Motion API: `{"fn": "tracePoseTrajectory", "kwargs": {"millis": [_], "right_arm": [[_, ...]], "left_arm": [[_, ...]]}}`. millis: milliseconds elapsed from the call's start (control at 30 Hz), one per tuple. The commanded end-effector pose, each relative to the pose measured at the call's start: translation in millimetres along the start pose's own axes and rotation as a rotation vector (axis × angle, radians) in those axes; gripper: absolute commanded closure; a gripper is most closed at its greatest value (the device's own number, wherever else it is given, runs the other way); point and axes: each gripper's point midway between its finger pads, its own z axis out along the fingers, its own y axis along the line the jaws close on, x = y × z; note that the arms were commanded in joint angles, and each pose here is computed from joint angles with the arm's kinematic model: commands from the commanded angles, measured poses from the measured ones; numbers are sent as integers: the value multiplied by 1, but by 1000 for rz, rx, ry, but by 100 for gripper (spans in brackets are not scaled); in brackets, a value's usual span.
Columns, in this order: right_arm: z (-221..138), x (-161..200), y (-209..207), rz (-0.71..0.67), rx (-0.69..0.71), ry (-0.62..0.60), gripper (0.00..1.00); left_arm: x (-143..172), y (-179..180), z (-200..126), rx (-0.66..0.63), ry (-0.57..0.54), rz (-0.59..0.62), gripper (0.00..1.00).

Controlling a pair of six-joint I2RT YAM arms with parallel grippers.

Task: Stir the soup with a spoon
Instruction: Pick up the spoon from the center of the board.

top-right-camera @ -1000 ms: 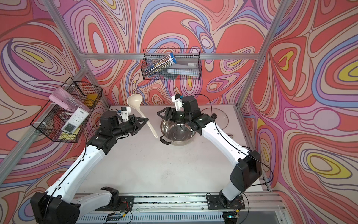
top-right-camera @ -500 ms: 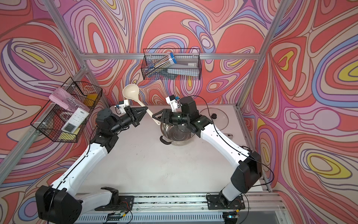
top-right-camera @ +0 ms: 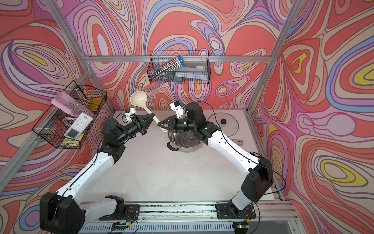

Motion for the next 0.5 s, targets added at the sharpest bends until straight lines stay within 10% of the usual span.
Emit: {"fn": "tracePoseTrajectory", "kwargs": {"millis": [0,467], "right_arm": [[-3,6,22,-34,-57,15,83],[6,11,19,27,-78,49,100]], "left_arm": [[-3,-13,-7,65,-33,30,100],[0,8,-19,4,-65,7,100]]}}
